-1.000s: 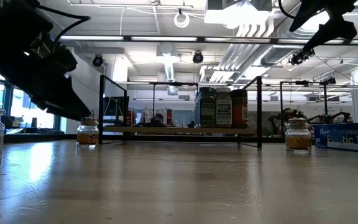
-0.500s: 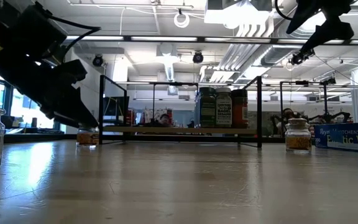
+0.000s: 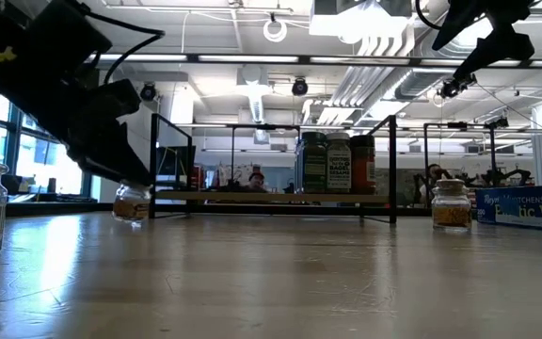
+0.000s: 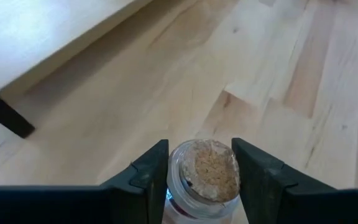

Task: Shelf spices
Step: Put the brown seasoning bottle on the shelf

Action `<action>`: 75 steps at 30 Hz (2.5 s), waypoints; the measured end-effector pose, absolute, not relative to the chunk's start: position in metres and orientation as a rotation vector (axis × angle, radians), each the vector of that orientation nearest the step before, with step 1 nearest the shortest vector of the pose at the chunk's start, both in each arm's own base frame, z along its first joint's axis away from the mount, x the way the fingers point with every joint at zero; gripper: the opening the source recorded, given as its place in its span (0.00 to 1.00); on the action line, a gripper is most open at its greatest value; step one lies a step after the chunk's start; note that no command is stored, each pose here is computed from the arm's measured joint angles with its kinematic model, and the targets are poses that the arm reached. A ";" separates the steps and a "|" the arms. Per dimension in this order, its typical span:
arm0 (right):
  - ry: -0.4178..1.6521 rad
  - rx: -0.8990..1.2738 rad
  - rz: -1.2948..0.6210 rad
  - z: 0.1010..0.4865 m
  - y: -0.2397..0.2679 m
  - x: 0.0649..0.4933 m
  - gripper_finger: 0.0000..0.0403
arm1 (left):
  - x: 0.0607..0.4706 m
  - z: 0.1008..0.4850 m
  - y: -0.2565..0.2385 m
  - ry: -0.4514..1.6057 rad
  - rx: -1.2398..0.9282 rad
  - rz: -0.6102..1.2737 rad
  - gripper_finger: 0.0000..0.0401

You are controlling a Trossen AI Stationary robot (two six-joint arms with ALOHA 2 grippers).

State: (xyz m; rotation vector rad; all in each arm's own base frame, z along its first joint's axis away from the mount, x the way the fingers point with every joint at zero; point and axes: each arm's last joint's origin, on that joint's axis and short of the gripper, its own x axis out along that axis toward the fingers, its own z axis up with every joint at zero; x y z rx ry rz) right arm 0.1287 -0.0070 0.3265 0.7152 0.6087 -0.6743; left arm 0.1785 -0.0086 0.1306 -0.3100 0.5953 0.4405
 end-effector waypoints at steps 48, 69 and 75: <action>0.623 0.787 -0.640 0.326 -0.005 0.129 0.77 | 0.348 0.168 0.219 0.410 -0.320 0.572 0.42; 0.606 0.833 -0.660 0.326 -0.005 0.130 0.77 | 0.347 0.175 0.225 0.385 -0.206 0.565 0.61; 0.605 0.833 -0.660 0.326 -0.005 0.130 0.77 | 0.336 0.204 0.217 0.406 -0.166 0.523 0.62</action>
